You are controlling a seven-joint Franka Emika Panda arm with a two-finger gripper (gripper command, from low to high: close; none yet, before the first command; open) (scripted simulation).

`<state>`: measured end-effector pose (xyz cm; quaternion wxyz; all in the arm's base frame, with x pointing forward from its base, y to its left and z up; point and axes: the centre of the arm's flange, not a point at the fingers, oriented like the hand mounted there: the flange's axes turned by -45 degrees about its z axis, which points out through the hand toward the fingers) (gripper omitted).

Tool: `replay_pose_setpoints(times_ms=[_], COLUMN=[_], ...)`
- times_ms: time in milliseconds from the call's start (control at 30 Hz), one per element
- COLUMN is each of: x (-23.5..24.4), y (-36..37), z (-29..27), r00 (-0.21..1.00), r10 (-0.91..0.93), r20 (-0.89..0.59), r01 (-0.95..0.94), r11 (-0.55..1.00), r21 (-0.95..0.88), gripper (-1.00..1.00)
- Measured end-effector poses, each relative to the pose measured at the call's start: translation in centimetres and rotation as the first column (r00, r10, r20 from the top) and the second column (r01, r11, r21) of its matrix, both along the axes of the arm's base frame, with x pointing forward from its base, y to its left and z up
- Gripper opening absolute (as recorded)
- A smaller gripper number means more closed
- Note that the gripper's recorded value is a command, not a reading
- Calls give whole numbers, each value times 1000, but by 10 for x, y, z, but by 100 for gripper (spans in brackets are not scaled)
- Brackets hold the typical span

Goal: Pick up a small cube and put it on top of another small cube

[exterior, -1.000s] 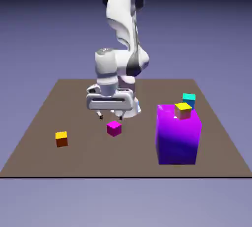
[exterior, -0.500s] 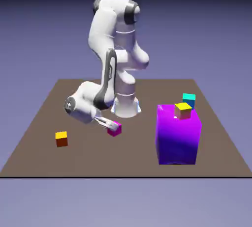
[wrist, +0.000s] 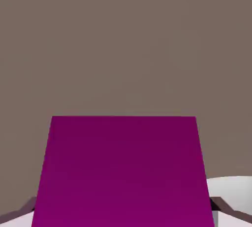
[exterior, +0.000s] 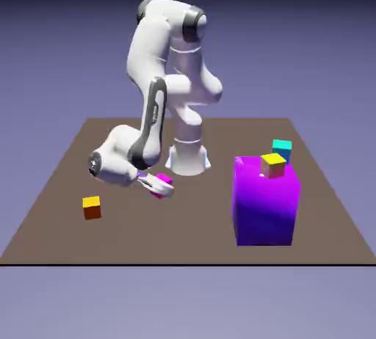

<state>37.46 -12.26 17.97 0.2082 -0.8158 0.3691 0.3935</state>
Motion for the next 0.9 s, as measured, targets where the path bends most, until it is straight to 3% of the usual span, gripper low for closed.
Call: replay_pose_setpoints(times_ms=[300, 600, 767, 800, 900], x=[92, 106, 81, 82, 90], y=[119, 260, 305, 298, 287], z=[119, 241, 184, 180, 194], r00=[992, 985, 985, 982, 982], r10=[-124, -165, -153, -173, -174], r20=[30, -39, -78, -78, -79], r01=[123, 167, 155, 175, 176], r11=[992, 985, 988, 984, 984], r21=[18, 40, 19, 18, 19], gripper=[-100, -100, -100, 100, 100])
